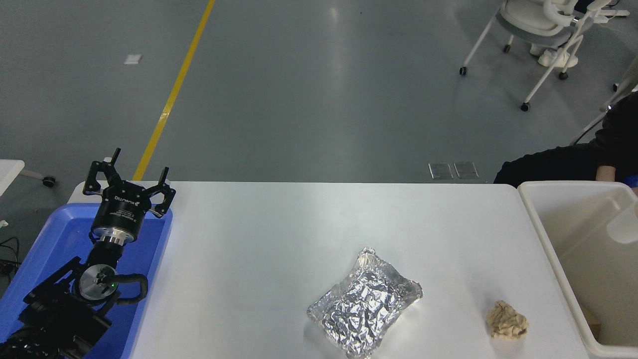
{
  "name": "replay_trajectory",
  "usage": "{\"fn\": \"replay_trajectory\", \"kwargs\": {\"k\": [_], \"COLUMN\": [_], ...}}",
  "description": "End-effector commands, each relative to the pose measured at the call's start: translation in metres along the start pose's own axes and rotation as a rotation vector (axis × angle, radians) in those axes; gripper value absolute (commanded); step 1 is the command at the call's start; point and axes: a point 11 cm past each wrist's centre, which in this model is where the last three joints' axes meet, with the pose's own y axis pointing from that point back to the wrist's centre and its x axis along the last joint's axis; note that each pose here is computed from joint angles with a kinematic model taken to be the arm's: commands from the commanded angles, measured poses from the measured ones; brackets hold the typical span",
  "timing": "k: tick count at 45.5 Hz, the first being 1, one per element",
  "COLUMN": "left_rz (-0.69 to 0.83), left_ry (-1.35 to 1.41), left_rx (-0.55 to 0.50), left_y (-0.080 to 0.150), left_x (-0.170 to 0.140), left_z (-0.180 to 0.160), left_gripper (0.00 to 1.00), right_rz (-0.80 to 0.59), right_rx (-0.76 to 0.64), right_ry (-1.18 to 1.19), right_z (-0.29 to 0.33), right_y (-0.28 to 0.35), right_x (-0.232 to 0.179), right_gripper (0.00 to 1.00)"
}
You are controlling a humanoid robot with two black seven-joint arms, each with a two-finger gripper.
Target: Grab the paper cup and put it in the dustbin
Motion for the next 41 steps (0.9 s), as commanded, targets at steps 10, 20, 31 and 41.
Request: {"fn": "replay_trajectory", "kwargs": {"k": [10,20,31,41], "left_rz": [-0.001,-0.002,-0.006,-0.007], "left_ry": [0.000,0.000,-0.001,-0.001], "left_rx": [0.000,-0.001,0.005,0.007], "left_y": [0.000,-0.001,-0.002,-0.002], "left_x": [0.000,-0.001,-0.002,-0.002], "left_z": [0.000,0.000,-0.001,-0.001], "left_gripper": [1.00,1.00,1.00,1.00], "right_rz": [-0.007,-0.003,-0.055,-0.210], "right_rx": [-0.019,-0.005,0.063,0.170], "right_ry": [-0.085,-0.093,0.028,0.299], "right_z": [0.010,0.005,-0.024,-0.112], "right_y": [-0.021,-0.019,0.005,0.086], "right_x": [-0.055,-0.046,-0.003,0.057], "right_gripper": [0.50,1.00,1.00,1.00]}}
